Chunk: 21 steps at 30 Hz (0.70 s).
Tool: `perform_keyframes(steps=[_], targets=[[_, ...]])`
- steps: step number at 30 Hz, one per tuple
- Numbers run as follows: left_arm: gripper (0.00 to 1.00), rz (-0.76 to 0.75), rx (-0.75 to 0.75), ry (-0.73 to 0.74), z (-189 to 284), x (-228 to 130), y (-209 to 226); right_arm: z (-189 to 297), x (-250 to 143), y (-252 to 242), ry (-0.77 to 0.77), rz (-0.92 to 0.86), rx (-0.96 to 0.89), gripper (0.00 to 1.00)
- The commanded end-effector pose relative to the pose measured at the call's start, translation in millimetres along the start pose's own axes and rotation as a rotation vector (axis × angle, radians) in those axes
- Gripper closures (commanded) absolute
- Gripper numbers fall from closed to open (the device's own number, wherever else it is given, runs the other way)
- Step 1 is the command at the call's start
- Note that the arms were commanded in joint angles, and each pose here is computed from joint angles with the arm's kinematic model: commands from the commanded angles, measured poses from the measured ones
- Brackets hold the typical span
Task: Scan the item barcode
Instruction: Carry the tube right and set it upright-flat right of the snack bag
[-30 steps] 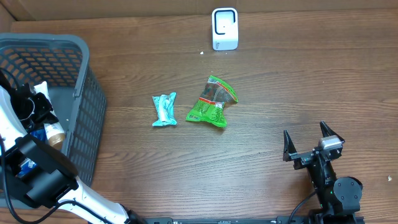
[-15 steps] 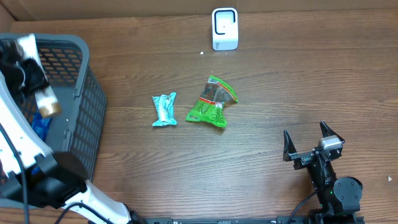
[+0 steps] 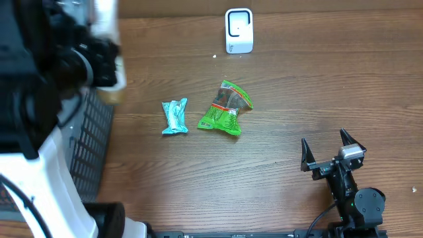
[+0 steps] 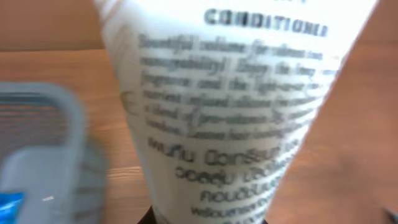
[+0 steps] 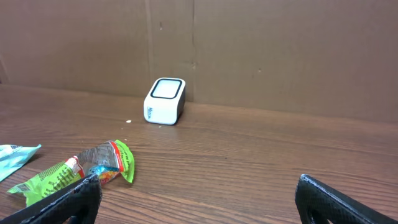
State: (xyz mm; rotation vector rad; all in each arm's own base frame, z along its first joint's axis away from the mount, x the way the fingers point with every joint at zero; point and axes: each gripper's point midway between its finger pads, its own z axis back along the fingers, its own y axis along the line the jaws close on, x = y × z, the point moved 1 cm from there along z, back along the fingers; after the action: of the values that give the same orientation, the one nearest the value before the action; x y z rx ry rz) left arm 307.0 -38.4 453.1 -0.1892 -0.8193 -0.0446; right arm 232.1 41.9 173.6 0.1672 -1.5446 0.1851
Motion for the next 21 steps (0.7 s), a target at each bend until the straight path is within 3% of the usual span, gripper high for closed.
perform_keyframes(steps=[1,6,10,16,21], targets=[[0.96,0.052,-0.074,0.108,-25,-17,-39,0,-1,-1,-0.006,0.001,-0.002,0.0],[0.96,0.04,-0.082,0.287,-89,-49,-81,0,-1,-1,-0.006,0.002,-0.002,0.0],[0.96,0.142,-0.123,0.357,-150,-66,-124,0,-1,-1,-0.006,0.001,-0.002,0.0],[0.96,0.128,-0.326,0.484,-231,-112,-214,0,-1,-1,-0.006,0.001,-0.002,0.0],[0.96,0.183,-0.267,0.635,-284,-169,-243,0,-1,-1,-0.006,0.001,-0.002,0.0]])
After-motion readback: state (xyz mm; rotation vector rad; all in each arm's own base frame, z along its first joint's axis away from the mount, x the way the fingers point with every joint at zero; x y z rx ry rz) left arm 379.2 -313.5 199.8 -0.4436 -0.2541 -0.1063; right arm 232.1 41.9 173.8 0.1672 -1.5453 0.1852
